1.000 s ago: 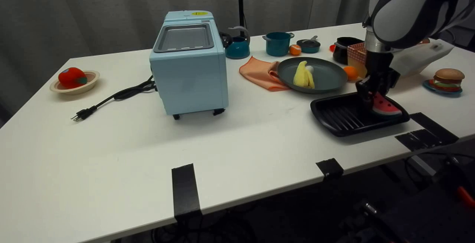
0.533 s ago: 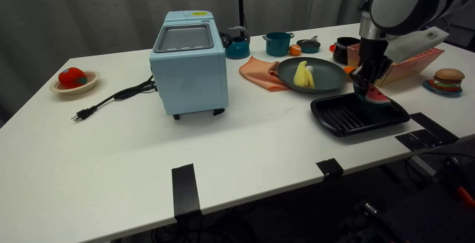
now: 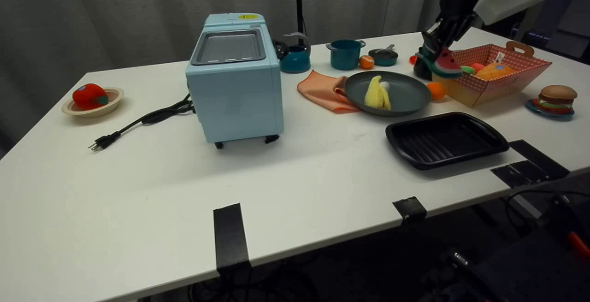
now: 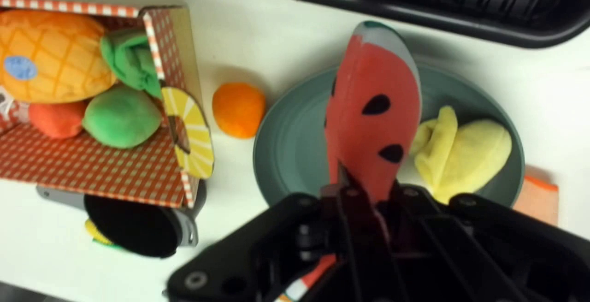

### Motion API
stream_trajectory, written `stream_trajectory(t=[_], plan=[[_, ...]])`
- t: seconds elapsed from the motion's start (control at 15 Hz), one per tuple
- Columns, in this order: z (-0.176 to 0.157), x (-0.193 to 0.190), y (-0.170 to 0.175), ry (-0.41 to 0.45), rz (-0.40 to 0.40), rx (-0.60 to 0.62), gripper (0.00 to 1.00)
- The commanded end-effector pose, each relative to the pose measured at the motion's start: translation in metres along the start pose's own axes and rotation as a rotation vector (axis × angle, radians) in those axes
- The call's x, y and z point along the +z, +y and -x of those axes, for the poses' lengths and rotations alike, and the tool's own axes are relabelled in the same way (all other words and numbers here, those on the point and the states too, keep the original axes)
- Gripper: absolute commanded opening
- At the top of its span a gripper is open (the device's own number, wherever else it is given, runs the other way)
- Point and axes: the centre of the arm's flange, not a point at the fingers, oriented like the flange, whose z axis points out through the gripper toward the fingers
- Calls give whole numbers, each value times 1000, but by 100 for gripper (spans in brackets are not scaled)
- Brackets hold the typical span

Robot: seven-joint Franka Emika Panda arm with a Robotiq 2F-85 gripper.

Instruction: Get the objects from the black and grey trays and put them in the brown box

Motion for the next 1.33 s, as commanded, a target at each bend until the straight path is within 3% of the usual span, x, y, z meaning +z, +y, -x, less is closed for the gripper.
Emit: stream_trajectory(t=[0.0,0.47,0.73,0.93,1.0,1.13,1.27], plan=[[-15,-35,25,127,45,44,3],[-36,-53,107,271,187,193,3],[-38,-50,154,291,263,295,3],[-39,-40,173,275,276,370,3],[-40,-34,176,262,268,398,35],[-40,-24,177,241,253,430,43],[-39,-14,174,224,240,444,59]])
